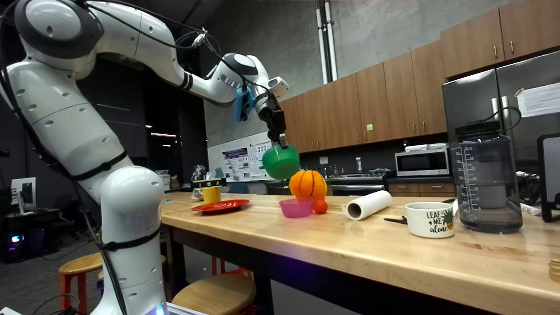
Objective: Lift the blue and green bowl, pour some of its content into the purple bowl and then put it back on the table
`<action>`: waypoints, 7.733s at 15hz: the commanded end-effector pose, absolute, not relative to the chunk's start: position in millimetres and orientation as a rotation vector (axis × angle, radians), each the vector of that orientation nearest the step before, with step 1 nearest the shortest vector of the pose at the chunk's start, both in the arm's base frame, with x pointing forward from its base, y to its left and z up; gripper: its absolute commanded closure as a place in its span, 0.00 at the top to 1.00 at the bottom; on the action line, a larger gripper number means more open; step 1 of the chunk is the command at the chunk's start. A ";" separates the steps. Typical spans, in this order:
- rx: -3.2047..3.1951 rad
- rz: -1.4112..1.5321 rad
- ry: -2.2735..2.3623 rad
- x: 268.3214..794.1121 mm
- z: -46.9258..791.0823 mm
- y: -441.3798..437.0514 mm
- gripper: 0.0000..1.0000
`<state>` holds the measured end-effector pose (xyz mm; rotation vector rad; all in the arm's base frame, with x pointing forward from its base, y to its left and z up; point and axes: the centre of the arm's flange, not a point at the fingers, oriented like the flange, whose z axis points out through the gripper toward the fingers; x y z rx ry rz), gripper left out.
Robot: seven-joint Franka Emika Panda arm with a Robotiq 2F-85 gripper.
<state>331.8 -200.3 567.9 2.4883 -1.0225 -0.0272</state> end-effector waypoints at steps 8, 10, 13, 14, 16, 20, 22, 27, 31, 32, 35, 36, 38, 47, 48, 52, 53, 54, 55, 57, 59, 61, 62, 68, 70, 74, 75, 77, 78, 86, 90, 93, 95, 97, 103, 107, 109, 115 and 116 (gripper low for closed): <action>2.258 -0.180 -0.862 391.1 582.9 -189.4 0.02; 2.230 -0.201 -0.835 399.3 576.4 -182.9 0.02; 2.188 -0.232 -0.797 409.8 569.2 -174.6 0.02; 2.166 -0.246 -0.788 412.3 566.9 -172.4 0.02; 2.123 -0.271 -0.773 415.9 563.8 -170.5 0.02; 2.050 -0.323 -0.753 418.2 558.2 -171.3 0.02; 2.020 -0.345 -0.739 419.3 556.1 -170.8 0.02; 1.980 -0.373 -0.706 426.3 550.1 -166.9 0.02; 1.964 -0.382 -0.686 432.3 545.0 -164.5 0.02; 1.960 -0.383 -0.682 433.7 544.4 -164.1 0.02; 1.950 -0.387 -0.676 436.9 542.9 -164.5 0.02; 1.948 -0.388 -0.674 437.6 542.5 -164.8 0.02; 1.940 -0.389 -0.671 439.6 542.0 -165.0 0.02; 1.900 -0.406 -0.649 449.9 542.6 -164.1 0.02; 1.895 -0.406 -0.647 450.7 542.4 -164.0 0.02; 1.889 -0.412 -0.636 454.8 537.4 -162.4 0.02; 1.892 -0.415 -0.633 455.5 534.7 -161.7 0.02; 1.893 -0.419 -0.627 455.9 531.8 -160.7 0.02; 1.894 -0.423 -0.623 456.4 529.3 -160.3 0.02; 1.890 -0.430 -0.614 457.9 524.8 -159.2 0.02; 1.884 -0.436 -0.604 459.9 520.8 -157.9 0.02; 1.877 -0.440 -0.597 461.5 518.5 -156.4 0.02; 1.875 -0.443 -0.593 462.1 517.3 -156.1 0.02; 1.842 -0.464 -0.573 463.1 512.0 -153.6 0.02; 1.839 -0.473 -0.564 463.8 510.0 -152.5 0.02; 1.826 -0.485 -0.548 466.1 505.6 -150.9 0.02; 1.823 -0.488 -0.545 466.8 504.8 -150.4 0.02; 1.819 -0.493 -0.536 468.3 503.6 -149.3 0.02; 1.816 -0.495 -0.530 469.1 503.3 -148.4 0.02; 1.770 -0.499 -0.493 475.0 504.5 -143.9 0.02; 1.747 -0.501 -0.473 478.7 505.5 -141.0 0.02; 1.735 -0.504 -0.454 481.7 505.4 -136.7 0.02; 1.725 -0.509 -0.437 483.1 505.2 -134.8 0.02; 1.720 -0.513 -0.425 485.0 504.4 -132.7 0.02; 1.683 -0.528 -0.385 489.7 504.0 -127.3 0.02; 1.664 -0.536 -0.362 491.4 503.7 -123.8 0.02; 1.650 -0.540 -0.349 492.2 504.2 -121.7 0.02; 1.610 -0.551 -0.315 493.4 505.9 -114.5 0.02; 1.603 -0.553 -0.310 493.5 506.4 -112.6 0.02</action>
